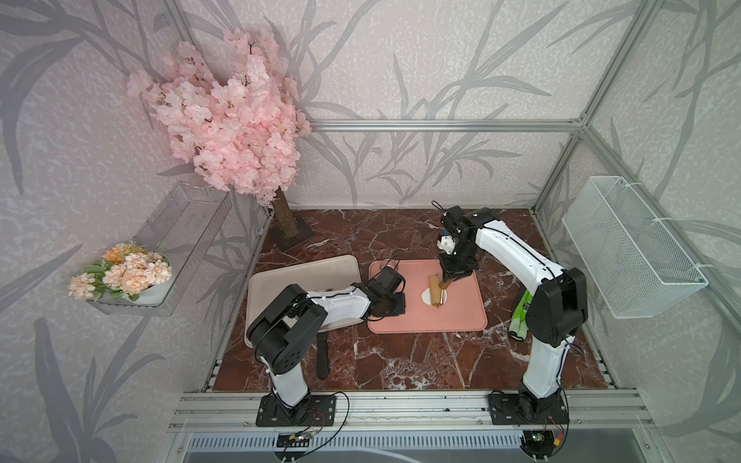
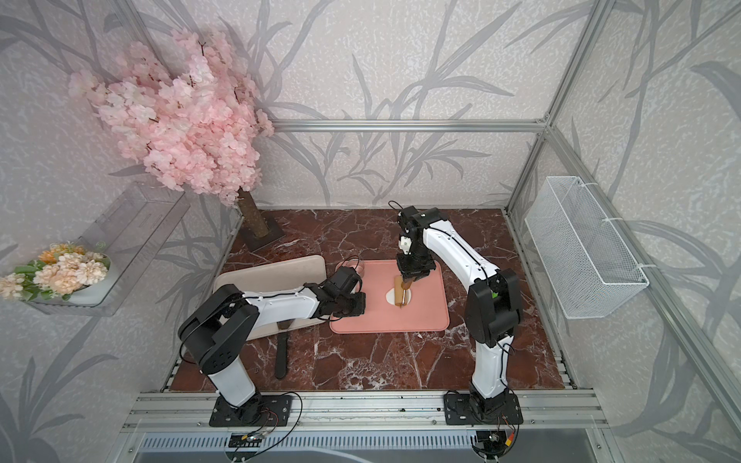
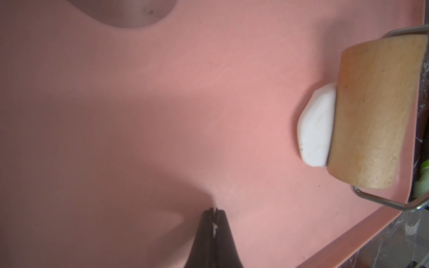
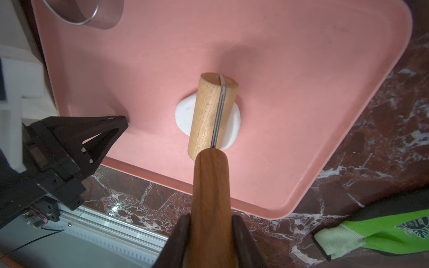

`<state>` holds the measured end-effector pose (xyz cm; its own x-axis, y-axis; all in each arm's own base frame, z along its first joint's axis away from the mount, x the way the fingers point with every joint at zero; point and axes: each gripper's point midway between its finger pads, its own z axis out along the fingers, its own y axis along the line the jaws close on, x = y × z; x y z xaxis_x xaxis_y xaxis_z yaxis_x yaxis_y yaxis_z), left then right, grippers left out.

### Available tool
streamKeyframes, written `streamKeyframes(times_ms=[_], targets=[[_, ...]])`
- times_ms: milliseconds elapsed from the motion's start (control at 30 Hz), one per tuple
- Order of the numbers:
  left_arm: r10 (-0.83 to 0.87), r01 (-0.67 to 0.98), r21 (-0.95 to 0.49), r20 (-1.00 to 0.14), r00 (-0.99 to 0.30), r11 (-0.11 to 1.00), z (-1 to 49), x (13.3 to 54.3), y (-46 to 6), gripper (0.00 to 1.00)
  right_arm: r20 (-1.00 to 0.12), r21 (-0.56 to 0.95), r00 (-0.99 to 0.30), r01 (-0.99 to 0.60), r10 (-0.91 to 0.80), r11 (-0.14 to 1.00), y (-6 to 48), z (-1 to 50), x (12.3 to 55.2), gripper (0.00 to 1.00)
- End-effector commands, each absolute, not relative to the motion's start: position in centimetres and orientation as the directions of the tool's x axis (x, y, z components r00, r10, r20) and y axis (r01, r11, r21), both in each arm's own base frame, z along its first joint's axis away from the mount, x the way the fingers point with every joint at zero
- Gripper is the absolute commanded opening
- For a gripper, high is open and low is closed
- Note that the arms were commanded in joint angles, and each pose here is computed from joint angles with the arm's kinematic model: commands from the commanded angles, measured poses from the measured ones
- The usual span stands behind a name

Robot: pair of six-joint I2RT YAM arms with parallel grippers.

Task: Roll out the dumpling wrappers from the dough
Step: Flatten out the dough on the work surface.

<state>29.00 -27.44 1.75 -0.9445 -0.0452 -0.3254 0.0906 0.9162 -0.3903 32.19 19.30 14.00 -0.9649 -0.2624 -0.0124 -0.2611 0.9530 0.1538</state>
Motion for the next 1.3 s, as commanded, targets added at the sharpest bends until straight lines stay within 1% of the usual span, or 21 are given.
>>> streamKeyframes(times_ms=[0,167,267,400,500,533,767,867,1267], targets=[[-0.010,0.021,-0.214,-0.142,-0.990,0.977,-3.7,24.5,-23.1,0.00,0.108,0.176,-0.937,-0.310,-0.331,0.934,21.8,9.6,30.5,0.00],[-0.007,0.022,-0.211,-0.139,-0.990,0.977,-3.8,24.4,-23.0,0.00,0.110,0.234,-0.943,-0.284,-0.315,0.930,22.9,9.1,30.4,0.00],[-0.005,0.025,-0.210,-0.141,-0.990,0.977,-3.7,24.4,-23.0,0.00,0.092,0.265,-0.949,-0.269,-0.301,0.926,23.2,9.4,30.5,0.00],[-0.007,0.024,-0.209,-0.143,-0.990,0.978,-3.7,24.4,-22.9,0.00,0.055,0.362,-0.973,-0.190,-0.225,0.912,22.1,9.2,30.8,0.00],[-0.008,0.022,-0.210,-0.138,-0.990,0.977,-3.8,24.3,-22.9,0.00,0.067,0.436,-0.982,-0.128,-0.174,0.891,21.6,8.1,30.4,0.00],[-0.008,0.022,-0.211,-0.139,-0.990,0.977,-3.8,24.3,-22.9,0.00,0.055,0.446,-0.985,-0.123,-0.164,0.887,21.5,7.7,30.4,0.00],[-0.013,0.016,-0.205,-0.140,-0.990,0.979,-3.7,24.3,-22.7,0.00,0.077,0.436,-0.985,-0.108,-0.157,0.893,20.9,5.2,30.0,0.00],[-0.016,0.013,-0.205,-0.140,-0.990,0.979,-3.7,24.3,-22.7,0.00,0.062,0.441,-0.986,-0.115,-0.158,0.890,20.9,5.3,30.1,0.00],[-0.015,0.014,-0.204,-0.140,-0.990,0.979,-3.7,24.4,-22.9,0.00,0.076,0.405,-0.985,-0.114,-0.158,0.907,20.9,4.5,30.3,0.00]])
